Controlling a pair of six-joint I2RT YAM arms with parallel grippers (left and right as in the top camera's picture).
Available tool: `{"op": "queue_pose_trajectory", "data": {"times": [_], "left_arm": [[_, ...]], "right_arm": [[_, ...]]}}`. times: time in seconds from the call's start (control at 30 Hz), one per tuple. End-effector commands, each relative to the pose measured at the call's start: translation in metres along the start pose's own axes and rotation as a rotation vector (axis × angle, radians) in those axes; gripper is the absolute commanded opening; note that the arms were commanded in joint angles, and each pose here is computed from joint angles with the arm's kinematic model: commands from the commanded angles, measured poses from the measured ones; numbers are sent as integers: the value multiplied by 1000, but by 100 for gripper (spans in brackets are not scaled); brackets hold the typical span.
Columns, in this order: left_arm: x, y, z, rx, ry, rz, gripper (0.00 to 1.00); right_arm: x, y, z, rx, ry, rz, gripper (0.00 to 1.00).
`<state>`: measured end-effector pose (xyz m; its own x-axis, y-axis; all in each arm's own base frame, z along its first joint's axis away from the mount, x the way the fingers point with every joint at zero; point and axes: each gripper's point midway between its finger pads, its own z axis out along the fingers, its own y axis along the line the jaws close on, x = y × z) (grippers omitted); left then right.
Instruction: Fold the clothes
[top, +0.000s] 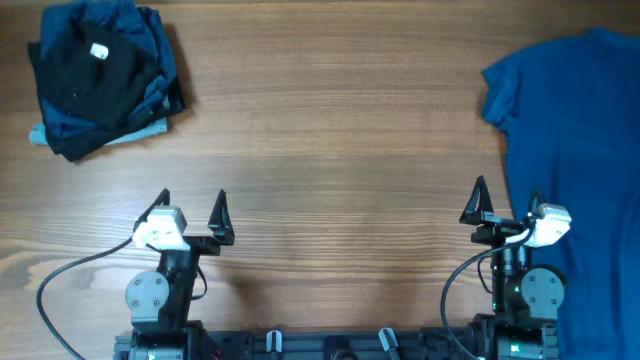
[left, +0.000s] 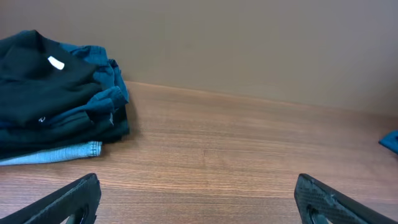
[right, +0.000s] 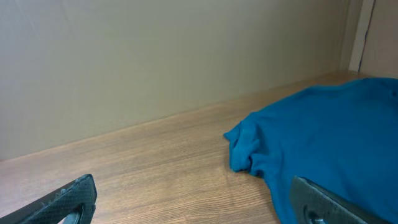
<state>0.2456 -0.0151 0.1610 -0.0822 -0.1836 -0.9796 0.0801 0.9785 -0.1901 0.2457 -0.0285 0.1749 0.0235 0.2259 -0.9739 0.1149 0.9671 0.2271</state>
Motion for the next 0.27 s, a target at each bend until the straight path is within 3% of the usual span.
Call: {"op": "queue_pose_trajectory", "data": {"times": [0.0, 0.23], "left_arm": [[1, 3, 0, -16, -5, 11, 100], [1, 3, 0, -16, -4, 11, 100]], "right_arm": [[-1, 1, 0, -8, -7, -17, 100], [-1, 1, 0, -8, -6, -17, 100]]}}
